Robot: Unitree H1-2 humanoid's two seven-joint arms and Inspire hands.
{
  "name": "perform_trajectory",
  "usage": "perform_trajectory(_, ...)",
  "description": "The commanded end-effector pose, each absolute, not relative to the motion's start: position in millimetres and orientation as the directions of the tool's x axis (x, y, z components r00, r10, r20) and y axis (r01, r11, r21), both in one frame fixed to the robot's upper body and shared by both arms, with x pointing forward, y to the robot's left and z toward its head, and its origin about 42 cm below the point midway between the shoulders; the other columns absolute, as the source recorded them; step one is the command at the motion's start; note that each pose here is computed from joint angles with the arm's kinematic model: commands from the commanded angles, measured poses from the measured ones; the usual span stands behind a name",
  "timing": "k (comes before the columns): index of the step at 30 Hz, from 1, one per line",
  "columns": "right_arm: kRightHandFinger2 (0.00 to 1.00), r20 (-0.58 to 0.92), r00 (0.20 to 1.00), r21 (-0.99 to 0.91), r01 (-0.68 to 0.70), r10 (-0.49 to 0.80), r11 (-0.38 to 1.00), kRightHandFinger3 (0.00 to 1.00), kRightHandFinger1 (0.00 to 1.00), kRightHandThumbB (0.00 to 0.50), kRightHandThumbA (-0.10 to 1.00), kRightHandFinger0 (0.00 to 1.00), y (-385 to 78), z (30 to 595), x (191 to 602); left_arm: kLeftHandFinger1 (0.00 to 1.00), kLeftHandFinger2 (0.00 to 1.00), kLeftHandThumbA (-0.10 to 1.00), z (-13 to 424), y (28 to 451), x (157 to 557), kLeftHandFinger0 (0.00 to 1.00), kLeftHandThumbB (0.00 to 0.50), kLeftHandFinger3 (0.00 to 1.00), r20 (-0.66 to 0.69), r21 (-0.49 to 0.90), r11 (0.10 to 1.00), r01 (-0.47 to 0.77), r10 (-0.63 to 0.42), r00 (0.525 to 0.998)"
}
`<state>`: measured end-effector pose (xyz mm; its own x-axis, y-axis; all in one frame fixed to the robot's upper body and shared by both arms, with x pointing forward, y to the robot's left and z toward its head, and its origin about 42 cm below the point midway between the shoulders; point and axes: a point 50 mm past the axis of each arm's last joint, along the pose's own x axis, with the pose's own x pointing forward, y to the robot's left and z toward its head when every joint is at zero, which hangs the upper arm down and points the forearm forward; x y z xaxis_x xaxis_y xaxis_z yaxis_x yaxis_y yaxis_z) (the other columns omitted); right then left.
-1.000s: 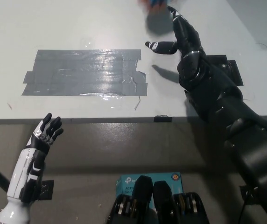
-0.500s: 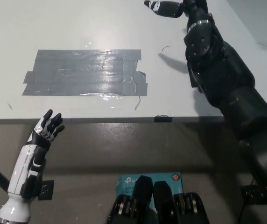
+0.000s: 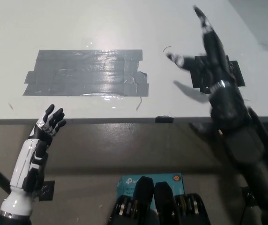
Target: A rubick's cube is kept in the black marked spot on the table and the robot uses its right arm to pick it up and hands it to a person
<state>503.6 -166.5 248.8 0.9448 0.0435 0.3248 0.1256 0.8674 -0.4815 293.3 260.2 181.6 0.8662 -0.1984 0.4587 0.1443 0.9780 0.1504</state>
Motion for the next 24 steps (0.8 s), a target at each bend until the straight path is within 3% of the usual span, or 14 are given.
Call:
perform_trajectory(1, 1.0, 0.898, 0.414, -0.264, 0.241, 0.147, 0.934, 1.0, 1.0, 0.352, 0.94, 1.0, -266, 396, 263, 1.0, 1.0, 0.9, 225, 262, 330, 0.99, 0.106, 1.0, 0.544, 0.181, 0.974, 0.135, -0.214, 0.811)
perform_trajectory(4, 1.0, 0.888, 0.445, -0.237, 0.234, 0.113, 0.943, 1.0, 1.0, 0.356, 0.91, 1.0, -273, 376, 245, 1.0, 1.0, 0.88, 225, 263, 332, 0.97, 0.117, 1.0, 0.536, 0.171, 0.976, 0.134, -0.206, 0.818)
perform_trajectory(9, 1.0, 0.863, 0.498, -0.214, 0.22, 0.079, 0.952, 1.0, 1.0, 0.339, 0.94, 1.0, -276, 348, 229, 1.0, 1.0, 0.86, 220, 263, 332, 0.97, 0.088, 1.0, 0.521, 0.161, 0.977, 0.137, -0.202, 0.83)
perform_trajectory(15, 1.0, 0.794, 0.607, -0.184, 0.17, 0.045, 0.968, 1.0, 1.0, 0.335, 0.93, 1.0, -279, 306, 256, 1.0, 1.0, 0.83, 207, 266, 327, 0.97, 0.099, 1.0, 0.492, 0.147, 0.98, 0.131, -0.188, 0.85)
perform_trajectory(16, 1.0, 0.757, 0.653, -0.161, 0.146, 0.027, 0.976, 1.0, 1.0, 0.342, 0.93, 1.0, -280, 290, 267, 1.0, 1.0, 0.83, 204, 268, 324, 0.97, 0.106, 1.0, 0.48, 0.141, 0.982, 0.127, -0.179, 0.859)
perform_trajectory(21, 1.0, 0.618, 0.786, -0.133, 0.097, 0.006, 0.986, 1.0, 1.0, 0.26, 0.95, 1.0, -282, 230, 293, 1.0, 1.0, 0.82, 192, 273, 321, 1.0, 0.102, 1.0, 0.449, 0.122, 0.986, 0.114, -0.157, 0.879)
perform_trajectory(24, 1.0, 0.575, 0.818, -0.122, 0.068, 0.015, 0.99, 1.0, 1.0, 0.247, 0.97, 1.0, -278, 211, 295, 1.0, 1.0, 0.82, 186, 275, 317, 1.0, 0.098, 1.0, 0.438, 0.107, 0.988, 0.115, -0.151, 0.886)
